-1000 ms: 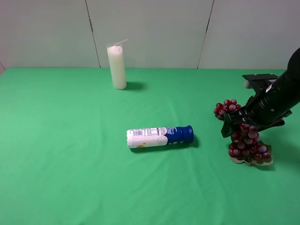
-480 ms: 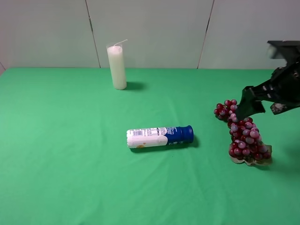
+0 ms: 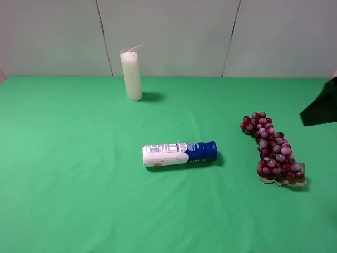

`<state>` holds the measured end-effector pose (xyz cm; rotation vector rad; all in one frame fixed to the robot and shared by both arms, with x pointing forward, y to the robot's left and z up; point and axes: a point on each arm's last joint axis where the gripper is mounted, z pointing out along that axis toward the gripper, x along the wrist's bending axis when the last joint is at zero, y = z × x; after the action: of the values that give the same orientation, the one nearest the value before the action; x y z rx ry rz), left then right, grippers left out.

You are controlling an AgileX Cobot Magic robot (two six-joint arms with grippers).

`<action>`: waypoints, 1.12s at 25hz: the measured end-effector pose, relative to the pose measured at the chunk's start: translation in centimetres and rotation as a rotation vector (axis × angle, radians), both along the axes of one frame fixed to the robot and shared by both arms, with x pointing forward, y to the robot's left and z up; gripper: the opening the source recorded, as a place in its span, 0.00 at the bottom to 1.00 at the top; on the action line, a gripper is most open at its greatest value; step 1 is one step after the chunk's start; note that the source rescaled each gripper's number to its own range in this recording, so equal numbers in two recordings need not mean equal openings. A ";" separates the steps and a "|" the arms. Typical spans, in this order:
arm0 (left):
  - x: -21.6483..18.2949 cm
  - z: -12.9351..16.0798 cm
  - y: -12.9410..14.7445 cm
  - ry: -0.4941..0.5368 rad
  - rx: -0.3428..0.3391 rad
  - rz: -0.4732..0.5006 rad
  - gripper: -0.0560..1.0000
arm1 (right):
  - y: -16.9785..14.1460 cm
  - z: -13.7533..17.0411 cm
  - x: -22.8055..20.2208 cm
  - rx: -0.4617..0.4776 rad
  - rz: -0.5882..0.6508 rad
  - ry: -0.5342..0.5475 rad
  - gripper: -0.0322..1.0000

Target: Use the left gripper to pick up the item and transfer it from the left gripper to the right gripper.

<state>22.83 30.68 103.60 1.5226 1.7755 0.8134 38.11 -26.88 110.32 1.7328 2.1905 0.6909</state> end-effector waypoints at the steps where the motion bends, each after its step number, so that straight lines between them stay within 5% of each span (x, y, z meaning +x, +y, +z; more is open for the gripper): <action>1: 0.0 0.0 0.0 0.000 0.000 0.000 1.00 | -0.1 0.4 -0.7 0.002 -0.002 -0.032 1.00; 19: 0.0 0.0 0.0 0.000 0.000 0.000 1.00 | -1.7 -4.5 -13.2 0.085 -0.053 -0.453 1.00; 28: 0.0 0.0 0.0 0.000 0.000 0.000 1.00 | -3.5 -4.6 -14.8 -0.030 -0.179 -0.603 1.00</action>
<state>22.83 30.68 103.60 1.5226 1.7755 0.8134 23.28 -30.40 105.74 1.4350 1.6075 0.9728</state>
